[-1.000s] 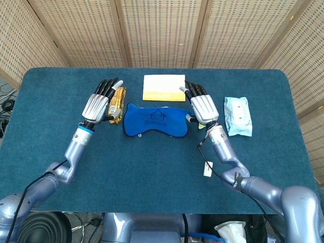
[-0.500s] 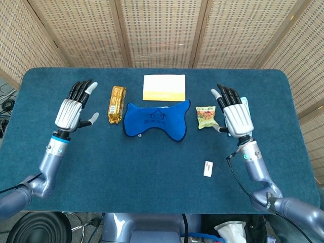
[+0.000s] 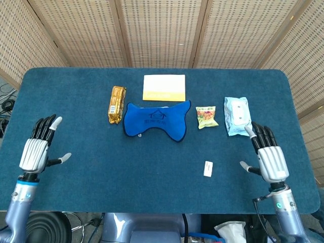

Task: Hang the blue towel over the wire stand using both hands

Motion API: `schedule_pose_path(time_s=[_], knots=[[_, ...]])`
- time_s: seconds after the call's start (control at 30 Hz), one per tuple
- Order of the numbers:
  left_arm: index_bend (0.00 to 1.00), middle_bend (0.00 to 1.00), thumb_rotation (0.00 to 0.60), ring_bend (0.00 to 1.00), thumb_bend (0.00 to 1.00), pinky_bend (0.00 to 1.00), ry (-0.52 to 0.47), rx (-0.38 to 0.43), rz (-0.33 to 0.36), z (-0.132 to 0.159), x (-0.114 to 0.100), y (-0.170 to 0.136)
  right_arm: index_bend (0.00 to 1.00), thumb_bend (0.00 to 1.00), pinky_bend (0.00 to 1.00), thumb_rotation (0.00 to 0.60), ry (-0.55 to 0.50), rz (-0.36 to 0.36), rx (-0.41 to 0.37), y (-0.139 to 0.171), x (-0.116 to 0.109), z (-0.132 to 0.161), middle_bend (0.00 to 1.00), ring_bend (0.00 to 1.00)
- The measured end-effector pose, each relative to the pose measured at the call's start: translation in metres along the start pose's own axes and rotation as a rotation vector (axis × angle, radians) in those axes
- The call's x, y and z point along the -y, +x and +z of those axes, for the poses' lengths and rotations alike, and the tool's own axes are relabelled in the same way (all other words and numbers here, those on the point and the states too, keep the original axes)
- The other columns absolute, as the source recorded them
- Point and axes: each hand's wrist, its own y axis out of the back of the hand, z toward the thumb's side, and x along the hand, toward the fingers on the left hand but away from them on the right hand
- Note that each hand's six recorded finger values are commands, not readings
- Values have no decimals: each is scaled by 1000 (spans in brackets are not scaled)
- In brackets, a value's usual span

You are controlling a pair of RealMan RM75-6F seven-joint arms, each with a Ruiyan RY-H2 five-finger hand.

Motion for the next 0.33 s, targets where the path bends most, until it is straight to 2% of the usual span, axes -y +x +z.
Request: schedule_pose_path(time_s=[0.2, 0.33], knots=[[0, 0, 600, 0, 0, 0, 50, -115, -64, -12, -13, -50, 0, 0, 0, 600, -20, -21, 56, 44, -15, -2, 0, 0], [0, 0, 600, 0, 0, 0, 35, -156, -66, -15, -20, -69, 0, 0, 0, 600, -30, -38, 72, 68, -25, 3, 0, 0]])
